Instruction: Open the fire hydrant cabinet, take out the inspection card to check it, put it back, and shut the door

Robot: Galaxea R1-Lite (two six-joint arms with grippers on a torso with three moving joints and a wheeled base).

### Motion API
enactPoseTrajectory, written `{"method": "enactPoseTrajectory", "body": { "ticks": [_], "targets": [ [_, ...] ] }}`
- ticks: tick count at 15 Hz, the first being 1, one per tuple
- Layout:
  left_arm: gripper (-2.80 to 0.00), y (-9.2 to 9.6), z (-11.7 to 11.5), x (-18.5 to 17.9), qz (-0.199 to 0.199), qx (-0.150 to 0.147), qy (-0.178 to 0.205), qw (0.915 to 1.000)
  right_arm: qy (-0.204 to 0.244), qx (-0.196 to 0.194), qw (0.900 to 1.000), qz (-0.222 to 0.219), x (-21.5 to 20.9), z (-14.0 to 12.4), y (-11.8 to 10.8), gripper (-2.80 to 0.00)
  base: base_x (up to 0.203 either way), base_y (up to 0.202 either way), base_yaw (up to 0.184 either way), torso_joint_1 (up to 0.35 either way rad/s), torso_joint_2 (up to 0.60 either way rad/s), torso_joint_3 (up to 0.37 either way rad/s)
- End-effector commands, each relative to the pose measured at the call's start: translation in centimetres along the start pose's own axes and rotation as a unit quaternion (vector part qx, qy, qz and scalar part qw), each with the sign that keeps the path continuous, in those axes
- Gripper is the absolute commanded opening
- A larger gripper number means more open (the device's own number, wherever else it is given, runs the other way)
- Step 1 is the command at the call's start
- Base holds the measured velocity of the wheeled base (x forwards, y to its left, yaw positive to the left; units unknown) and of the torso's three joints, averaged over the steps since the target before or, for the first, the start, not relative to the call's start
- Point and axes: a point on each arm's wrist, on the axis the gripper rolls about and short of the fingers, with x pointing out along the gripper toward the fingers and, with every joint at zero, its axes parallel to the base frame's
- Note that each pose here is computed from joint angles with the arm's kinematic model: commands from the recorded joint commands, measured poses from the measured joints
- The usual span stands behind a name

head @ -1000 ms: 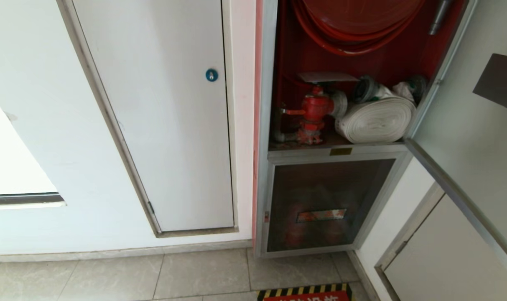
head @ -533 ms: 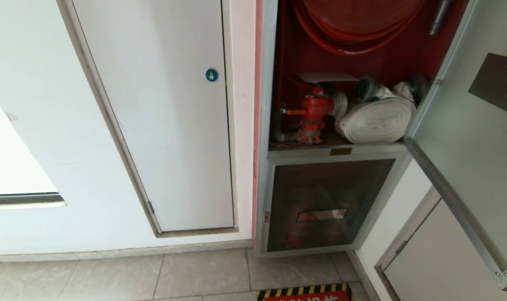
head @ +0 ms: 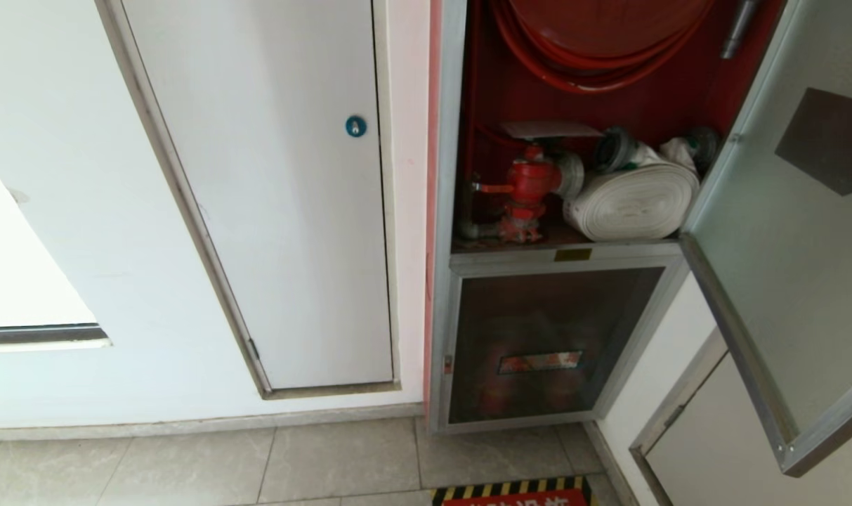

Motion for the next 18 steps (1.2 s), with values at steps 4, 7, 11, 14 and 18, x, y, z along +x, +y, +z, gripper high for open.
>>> {"method": "enactPoseTrajectory", "body": {
  "ticks": [4,7,11,14,18],
  "targets": [
    [-2.80,0.0,0.0,0.0,0.000,0.000,0.000,1.0000,-0.035,-0.010,0.996,0.076,0.6,0.7,2.0,-2.80,0.000,0.000,0.000,0.000,0.00,0.000],
    [-2.80,0.0,0.0,0.0,0.000,0.000,0.000,1.0000,-0.048,-0.011,0.990,0.130,1.6,0.8,3.6,-2.80,0.000,0.000,0.000,0.000,0.00,0.000],
    [-2.80,0.0,0.0,0.0,0.000,0.000,0.000,1.0000,-0.051,-0.013,0.982,0.184,4.6,0.4,6.2,-2.80,0.000,0.000,0.000,0.000,0.00,0.000],
    [-2.80,0.0,0.0,0.0,0.000,0.000,0.000,1.0000,-0.071,-0.011,0.969,0.237,5.9,0.6,8.8,-2.80,0.000,0.000,0.000,0.000,0.00,0.000],
    [-2.80,0.0,0.0,0.0,0.000,0.000,0.000,1.0000,-0.075,-0.009,0.956,0.284,6.5,1.2,11.4,-2.80,0.000,0.000,0.000,0.000,0.00,0.000]
  ]
}}
